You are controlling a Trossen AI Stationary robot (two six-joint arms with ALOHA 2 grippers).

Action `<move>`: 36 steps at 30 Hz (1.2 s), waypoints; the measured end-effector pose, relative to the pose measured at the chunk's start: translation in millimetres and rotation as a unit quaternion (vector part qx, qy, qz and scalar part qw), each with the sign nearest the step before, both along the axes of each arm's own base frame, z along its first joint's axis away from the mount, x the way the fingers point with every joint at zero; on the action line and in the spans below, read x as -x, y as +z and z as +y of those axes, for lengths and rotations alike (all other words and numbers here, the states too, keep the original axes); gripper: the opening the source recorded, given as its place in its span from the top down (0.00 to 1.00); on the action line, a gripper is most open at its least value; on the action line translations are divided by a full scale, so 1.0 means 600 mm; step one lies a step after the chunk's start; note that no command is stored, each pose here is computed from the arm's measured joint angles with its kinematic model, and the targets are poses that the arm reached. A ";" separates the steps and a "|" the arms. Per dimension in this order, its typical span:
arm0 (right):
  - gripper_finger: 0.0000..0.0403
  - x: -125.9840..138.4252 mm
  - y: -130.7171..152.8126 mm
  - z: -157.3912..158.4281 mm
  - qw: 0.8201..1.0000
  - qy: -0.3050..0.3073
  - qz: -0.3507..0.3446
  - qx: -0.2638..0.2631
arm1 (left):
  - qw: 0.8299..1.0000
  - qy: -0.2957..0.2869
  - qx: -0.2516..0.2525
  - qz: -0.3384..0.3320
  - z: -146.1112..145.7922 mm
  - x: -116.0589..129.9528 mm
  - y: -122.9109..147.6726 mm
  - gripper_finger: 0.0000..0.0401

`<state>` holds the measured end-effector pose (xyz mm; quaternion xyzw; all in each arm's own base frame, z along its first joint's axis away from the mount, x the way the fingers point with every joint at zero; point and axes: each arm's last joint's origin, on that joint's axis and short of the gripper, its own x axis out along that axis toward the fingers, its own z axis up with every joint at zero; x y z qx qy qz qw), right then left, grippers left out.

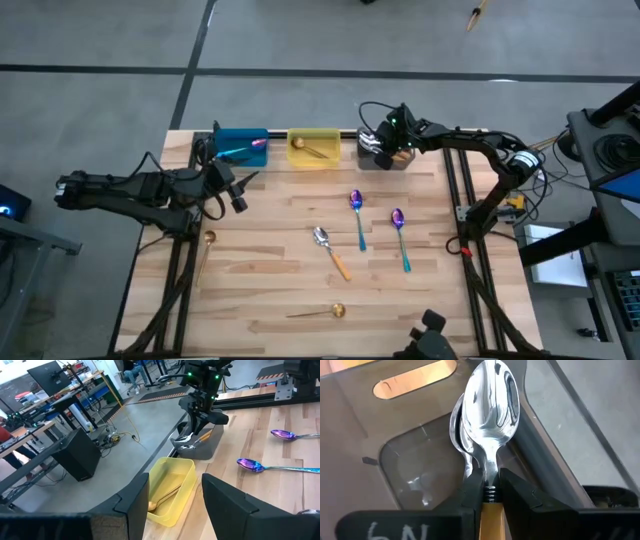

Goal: Sort silverware by color (type)
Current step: Put the yellow spoon into the black bin, then put the gold spoon into the yellow bin

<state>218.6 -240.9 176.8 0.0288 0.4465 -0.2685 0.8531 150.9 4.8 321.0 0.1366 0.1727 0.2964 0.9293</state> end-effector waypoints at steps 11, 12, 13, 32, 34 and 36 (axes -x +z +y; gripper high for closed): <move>0.71 -0.002 0.008 -0.002 1.000 -0.020 -0.017 -0.006 | 1.000 0.001 0.002 -0.001 0.000 0.000 0.000 0.59; 0.71 -0.003 0.013 -0.004 0.999 -0.025 -0.023 -0.006 | 1.000 0.001 0.005 -0.003 0.000 0.000 0.000 0.59; 0.72 -0.005 0.020 -0.005 0.999 -0.029 -0.030 -0.005 | 1.000 0.002 0.007 -0.005 0.000 0.000 0.000 0.59; 0.78 -0.063 0.154 0.104 0.983 0.037 -0.175 0.044 | 0.972 0.088 0.208 0.058 -0.004 -0.018 -0.074 0.59; 0.78 -0.071 0.158 0.117 0.981 0.050 -0.184 0.045 | 0.963 0.089 0.241 0.084 -0.007 -0.025 -0.087 0.59; 0.78 -0.079 0.159 0.128 0.979 0.062 -0.188 0.044 | 0.948 0.092 0.282 0.113 -0.011 -0.031 -0.102 0.59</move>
